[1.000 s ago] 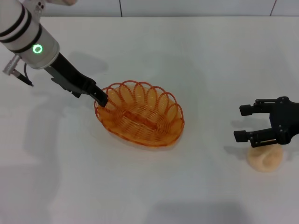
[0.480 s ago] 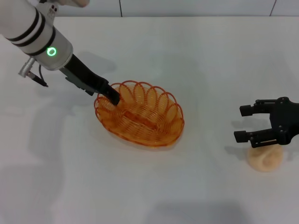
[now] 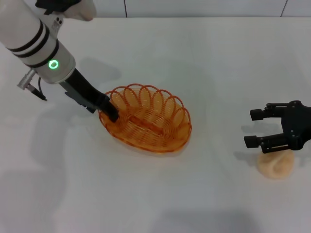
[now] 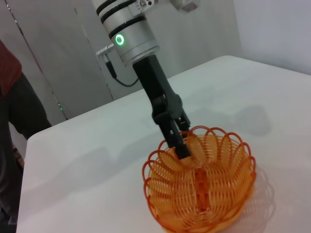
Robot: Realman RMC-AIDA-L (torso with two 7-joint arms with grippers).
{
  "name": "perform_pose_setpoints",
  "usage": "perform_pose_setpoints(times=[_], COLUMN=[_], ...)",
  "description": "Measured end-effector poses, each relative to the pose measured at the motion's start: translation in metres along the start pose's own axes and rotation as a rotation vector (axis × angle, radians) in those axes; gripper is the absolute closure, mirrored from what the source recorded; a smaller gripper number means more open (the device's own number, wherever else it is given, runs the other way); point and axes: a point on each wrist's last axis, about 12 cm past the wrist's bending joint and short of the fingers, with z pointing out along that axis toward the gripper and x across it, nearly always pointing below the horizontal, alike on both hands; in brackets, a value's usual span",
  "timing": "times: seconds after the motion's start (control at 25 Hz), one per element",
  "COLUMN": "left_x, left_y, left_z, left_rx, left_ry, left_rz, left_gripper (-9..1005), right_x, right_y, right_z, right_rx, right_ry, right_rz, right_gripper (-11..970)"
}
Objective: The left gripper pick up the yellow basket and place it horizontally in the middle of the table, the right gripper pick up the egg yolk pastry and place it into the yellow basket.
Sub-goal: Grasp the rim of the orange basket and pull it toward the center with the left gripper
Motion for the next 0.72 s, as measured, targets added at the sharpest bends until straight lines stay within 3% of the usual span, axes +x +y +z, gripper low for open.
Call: perform_pose_setpoints(times=[0.2, 0.28, 0.72], left_x=[-0.0011, -0.0024, -0.0075], left_y=[-0.0007, -0.0007, -0.0004], left_z=[-0.0009, -0.0021, -0.0048], left_rx=[-0.013, -0.016, -0.031], left_ry=[0.013, 0.009, -0.013], left_rz=[0.006, 0.007, 0.027], left_gripper=[178, 354, 383], right_x=[0.0000, 0.0000, -0.0001], right_y=[-0.0002, -0.0002, -0.0002], right_z=[-0.0004, -0.0004, -0.0004], right_rx=[0.002, 0.002, 0.002], right_ry=[-0.002, -0.002, -0.002], right_rz=[0.001, 0.001, 0.001], right_gripper=[118, 118, 118])
